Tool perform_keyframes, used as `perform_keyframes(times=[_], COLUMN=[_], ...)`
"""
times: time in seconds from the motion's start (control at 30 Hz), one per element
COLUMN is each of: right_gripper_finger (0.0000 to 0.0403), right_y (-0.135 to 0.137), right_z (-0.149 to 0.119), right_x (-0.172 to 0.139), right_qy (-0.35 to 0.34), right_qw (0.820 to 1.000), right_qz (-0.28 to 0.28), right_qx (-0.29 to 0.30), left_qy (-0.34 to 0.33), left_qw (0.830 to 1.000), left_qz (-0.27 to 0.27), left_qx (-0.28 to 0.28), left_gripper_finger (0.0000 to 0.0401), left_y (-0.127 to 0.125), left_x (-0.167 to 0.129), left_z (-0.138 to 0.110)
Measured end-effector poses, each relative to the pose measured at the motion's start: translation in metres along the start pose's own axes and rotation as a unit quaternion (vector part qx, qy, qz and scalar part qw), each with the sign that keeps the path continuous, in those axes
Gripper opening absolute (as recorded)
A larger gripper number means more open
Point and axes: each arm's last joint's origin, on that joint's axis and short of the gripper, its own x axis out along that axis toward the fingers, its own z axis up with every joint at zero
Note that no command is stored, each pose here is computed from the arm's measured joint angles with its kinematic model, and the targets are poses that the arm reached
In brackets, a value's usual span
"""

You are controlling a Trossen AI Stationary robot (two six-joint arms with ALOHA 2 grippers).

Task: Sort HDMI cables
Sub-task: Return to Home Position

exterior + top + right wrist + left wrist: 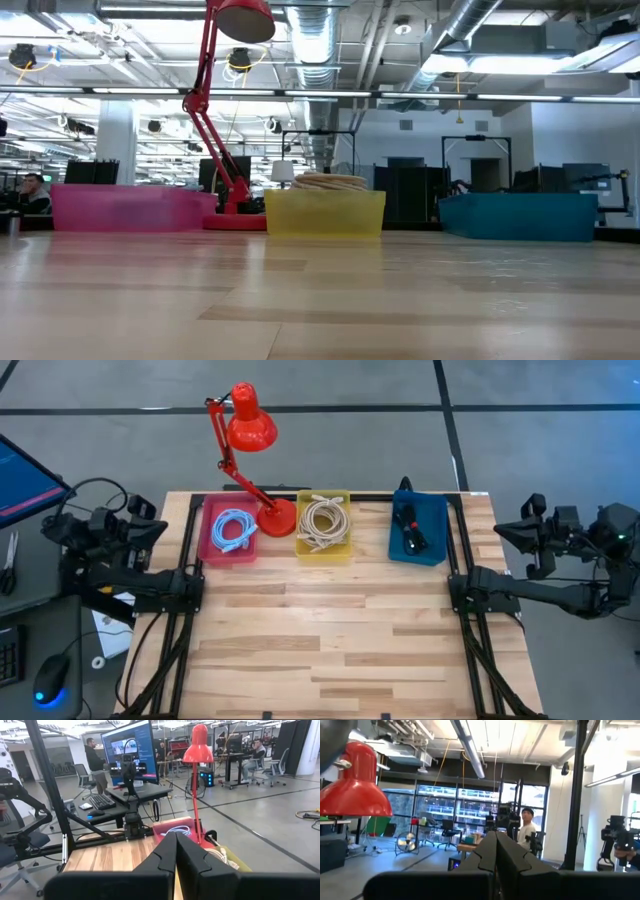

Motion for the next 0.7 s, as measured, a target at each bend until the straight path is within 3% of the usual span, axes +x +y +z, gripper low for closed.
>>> perform_keyframes(times=[0.47,0.7], right_gripper_finger=[0.0000,0.0000], right_y=[-0.002,-0.003], right_z=[-0.007,-0.030], right_x=[0.001,-0.003], right_qy=[0.031,0.000], right_qw=[0.999,1.000], right_qz=[-0.016,-0.019], right_qx=[-0.004,-0.003], left_qy=[0.003,0.003], left_qw=[1.000,1.000], left_qz=[0.007,0.019], left_qx=[0.001,0.001], left_gripper_finger=[0.0003,0.0003], left_y=[0.000,0.001], left_x=[0.000,-0.001], left_z=[0.000,0.000])
